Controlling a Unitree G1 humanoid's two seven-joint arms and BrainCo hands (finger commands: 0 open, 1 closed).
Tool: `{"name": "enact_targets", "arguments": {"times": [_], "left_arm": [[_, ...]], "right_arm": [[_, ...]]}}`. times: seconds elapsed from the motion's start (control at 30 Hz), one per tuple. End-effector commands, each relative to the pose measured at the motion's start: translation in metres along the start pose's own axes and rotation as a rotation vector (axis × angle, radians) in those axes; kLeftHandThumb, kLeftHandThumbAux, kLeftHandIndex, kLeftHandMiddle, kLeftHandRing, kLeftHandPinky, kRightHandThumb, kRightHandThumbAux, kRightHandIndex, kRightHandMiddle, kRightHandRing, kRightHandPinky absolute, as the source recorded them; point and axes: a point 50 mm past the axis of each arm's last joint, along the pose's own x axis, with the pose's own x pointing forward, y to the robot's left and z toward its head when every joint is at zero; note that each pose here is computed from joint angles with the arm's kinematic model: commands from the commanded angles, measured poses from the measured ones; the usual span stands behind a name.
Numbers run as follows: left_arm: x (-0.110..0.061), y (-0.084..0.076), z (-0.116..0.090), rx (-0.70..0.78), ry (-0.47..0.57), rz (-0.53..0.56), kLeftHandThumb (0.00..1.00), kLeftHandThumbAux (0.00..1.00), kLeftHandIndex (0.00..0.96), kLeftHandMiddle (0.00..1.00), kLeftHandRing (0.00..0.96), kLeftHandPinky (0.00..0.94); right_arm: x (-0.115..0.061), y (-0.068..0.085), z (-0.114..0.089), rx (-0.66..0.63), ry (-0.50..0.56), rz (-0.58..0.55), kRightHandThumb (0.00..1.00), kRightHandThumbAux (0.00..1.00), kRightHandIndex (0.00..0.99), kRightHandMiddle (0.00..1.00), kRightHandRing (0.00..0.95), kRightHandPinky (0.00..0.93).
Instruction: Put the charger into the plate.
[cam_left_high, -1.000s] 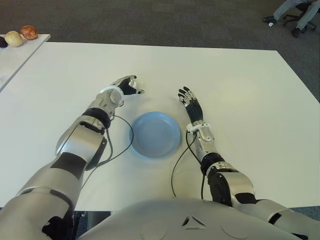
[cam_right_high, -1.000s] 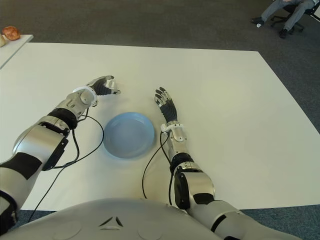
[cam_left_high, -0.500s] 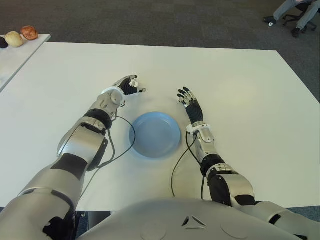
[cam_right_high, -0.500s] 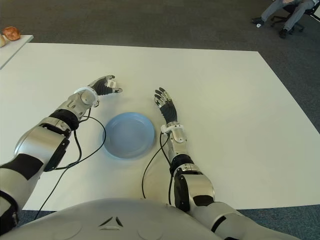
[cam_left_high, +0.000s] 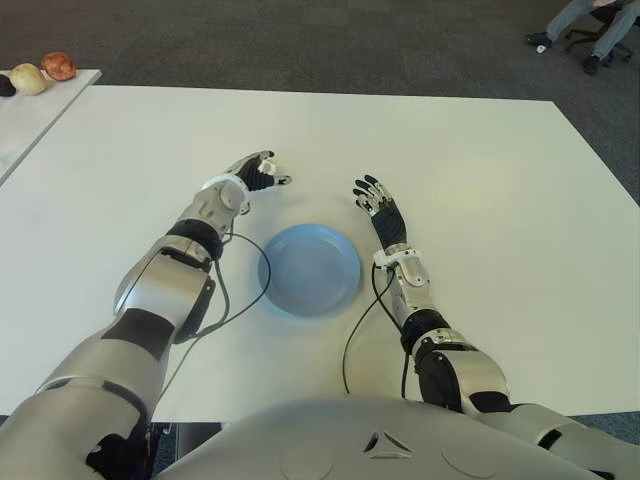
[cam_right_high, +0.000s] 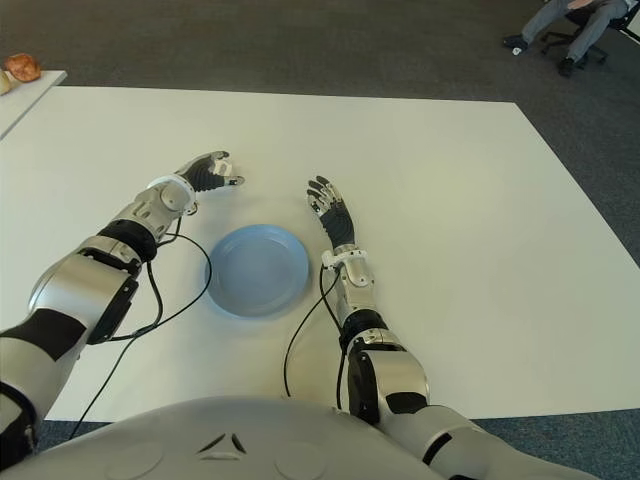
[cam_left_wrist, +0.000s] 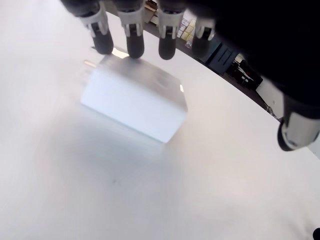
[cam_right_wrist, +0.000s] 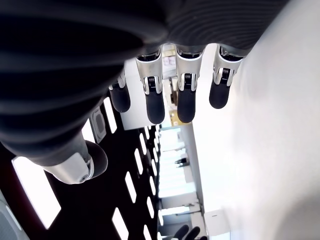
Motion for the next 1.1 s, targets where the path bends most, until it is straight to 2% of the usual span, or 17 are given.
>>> {"name": "enact_targets", "arguments": {"times": [0.03, 0.17, 0.3, 0.43, 0.67, 0.9, 1.1], "left_arm": [[-0.016, -0.041, -0.048, -0.01, 0.142, -0.168, 0.0, 0.411, 0.0, 0.0, 0.0, 0.0], [-0.022, -0.041, -0.061, 0.053, 0.126, -0.169, 0.0, 0.405, 0.0, 0.0, 0.0, 0.0], [-0.03, -0.037, -0.071, 0.223, 0.048, -0.148, 0.0, 0.424, 0.0, 0.0, 0.0, 0.0], [-0.037, -0.033, -0.079, 0.312, 0.003, -0.137, 0.0, 0.436, 0.0, 0.0, 0.0, 0.0], [-0.069, -0.011, -0.106, 0.445, -0.106, -0.116, 0.0, 0.469, 0.0, 0.0, 0.0, 0.0], [-0.09, 0.008, -0.117, 0.481, -0.135, -0.152, 0.0, 0.509, 0.0, 0.0, 0.0, 0.0], [-0.12, 0.026, -0.119, 0.494, -0.176, -0.184, 0.0, 0.534, 0.0, 0.0, 0.0, 0.0]], "right_arm": [[-0.031, -0.008, -0.039, 0.071, 0.193, -0.066, 0.0, 0.596, 0.118, 0.183, 0.147, 0.137], [-0.031, -0.007, -0.039, 0.077, 0.19, -0.066, 0.0, 0.596, 0.121, 0.185, 0.149, 0.135], [-0.03, -0.007, -0.038, 0.076, 0.192, -0.066, 0.0, 0.596, 0.122, 0.188, 0.149, 0.131], [-0.029, -0.007, -0.038, 0.074, 0.192, -0.066, 0.0, 0.597, 0.123, 0.19, 0.149, 0.131], [-0.028, -0.007, -0.037, 0.072, 0.193, -0.065, 0.0, 0.601, 0.124, 0.194, 0.155, 0.136], [-0.027, -0.007, -0.037, 0.081, 0.199, -0.064, 0.0, 0.601, 0.118, 0.19, 0.155, 0.141], [-0.026, -0.008, -0.037, 0.089, 0.209, -0.066, 0.0, 0.59, 0.113, 0.184, 0.152, 0.141]]}}
